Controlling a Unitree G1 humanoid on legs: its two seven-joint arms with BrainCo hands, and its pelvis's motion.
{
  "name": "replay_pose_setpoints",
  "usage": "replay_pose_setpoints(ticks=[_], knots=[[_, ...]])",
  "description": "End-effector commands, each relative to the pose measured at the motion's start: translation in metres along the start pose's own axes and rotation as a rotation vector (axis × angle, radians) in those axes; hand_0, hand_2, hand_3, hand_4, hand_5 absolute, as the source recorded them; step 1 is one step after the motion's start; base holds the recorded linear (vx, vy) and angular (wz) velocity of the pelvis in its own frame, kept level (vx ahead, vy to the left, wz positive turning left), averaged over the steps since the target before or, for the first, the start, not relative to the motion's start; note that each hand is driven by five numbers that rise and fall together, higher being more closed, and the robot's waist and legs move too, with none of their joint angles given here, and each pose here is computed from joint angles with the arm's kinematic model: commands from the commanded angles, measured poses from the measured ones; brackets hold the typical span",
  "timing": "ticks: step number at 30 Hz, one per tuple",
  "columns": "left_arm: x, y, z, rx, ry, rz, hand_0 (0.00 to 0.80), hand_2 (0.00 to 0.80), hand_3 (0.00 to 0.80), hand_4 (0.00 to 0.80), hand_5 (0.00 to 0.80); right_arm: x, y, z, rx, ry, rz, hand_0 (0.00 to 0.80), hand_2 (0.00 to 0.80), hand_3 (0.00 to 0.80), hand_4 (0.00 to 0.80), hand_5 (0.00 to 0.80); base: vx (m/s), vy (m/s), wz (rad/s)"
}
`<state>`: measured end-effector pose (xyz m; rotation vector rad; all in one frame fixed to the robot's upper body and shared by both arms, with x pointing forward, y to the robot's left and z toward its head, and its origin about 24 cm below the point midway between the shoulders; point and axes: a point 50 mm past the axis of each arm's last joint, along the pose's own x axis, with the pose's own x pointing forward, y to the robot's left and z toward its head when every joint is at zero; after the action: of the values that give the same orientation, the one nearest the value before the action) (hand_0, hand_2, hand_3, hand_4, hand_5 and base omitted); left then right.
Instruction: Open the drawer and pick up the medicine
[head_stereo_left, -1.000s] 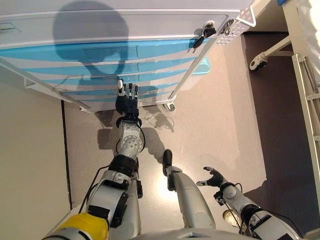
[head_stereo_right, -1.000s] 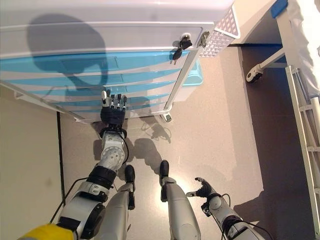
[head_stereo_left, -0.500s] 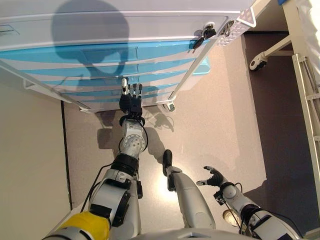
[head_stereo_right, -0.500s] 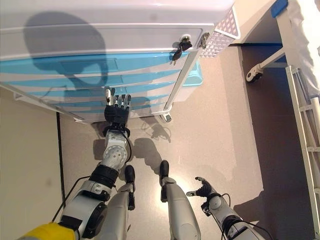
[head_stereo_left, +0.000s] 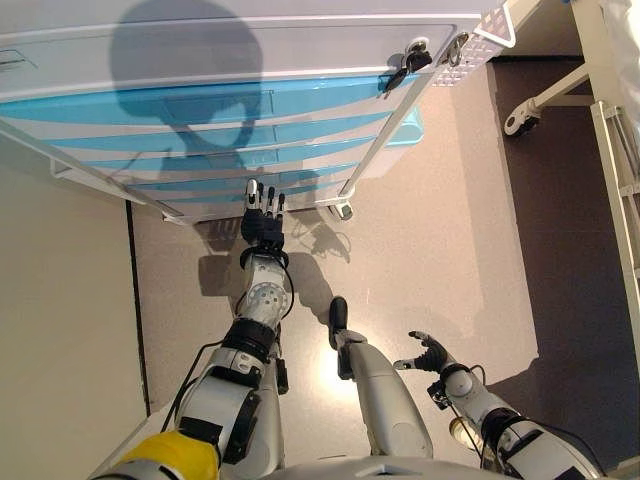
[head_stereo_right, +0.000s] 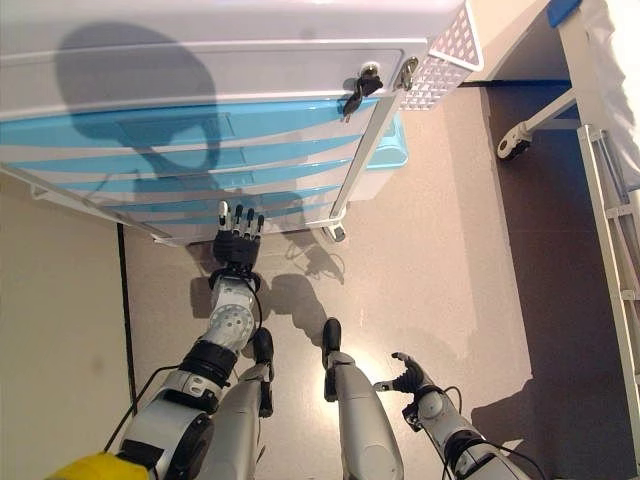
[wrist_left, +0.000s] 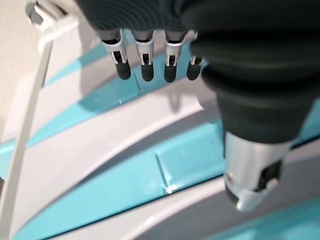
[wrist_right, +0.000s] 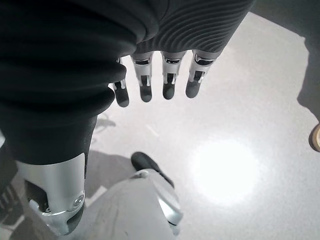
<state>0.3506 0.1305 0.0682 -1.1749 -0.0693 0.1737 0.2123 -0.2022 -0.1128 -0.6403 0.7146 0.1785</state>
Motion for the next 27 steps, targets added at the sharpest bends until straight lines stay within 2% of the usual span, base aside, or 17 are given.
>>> replay_pose_setpoints(ticks=[1,6,13,27], knots=[[0.003,-0.017,0.005,-0.014,-0.036,-0.078,0.0,0.0,0.0,0.0,0.0,-0.002,-0.005,-0.004,-0.035,0.002,-0.012,0.0,0.0,0.0,0.0,0.0,0.0,0.0,0.0],[0.004,-0.009,0.01,-0.004,-0.051,-0.053,0.0,0.0,0.0,0.0,0.0,-0.002,-0.004,-0.006,-0.038,0.01,-0.01,0.0,0.0,0.0,0.0,0.0,0.0,0.0,0.0],[0.006,-0.016,0.016,0.008,-0.073,-0.079,0.0,0.0,0.0,0.0,0.0,-0.003,-0.004,-0.007,-0.042,0.008,-0.006,0.0,0.0,0.0,0.0,0.0,0.0,0.0,0.0],[0.018,-0.08,0.046,0.044,-0.177,-0.307,0.0,0.0,0.0,0.0,0.0,-0.006,-0.011,-0.022,-0.083,0.053,0.008,0.0,0.0,0.0,0.0,0.0,0.0,0.0,0.0]])
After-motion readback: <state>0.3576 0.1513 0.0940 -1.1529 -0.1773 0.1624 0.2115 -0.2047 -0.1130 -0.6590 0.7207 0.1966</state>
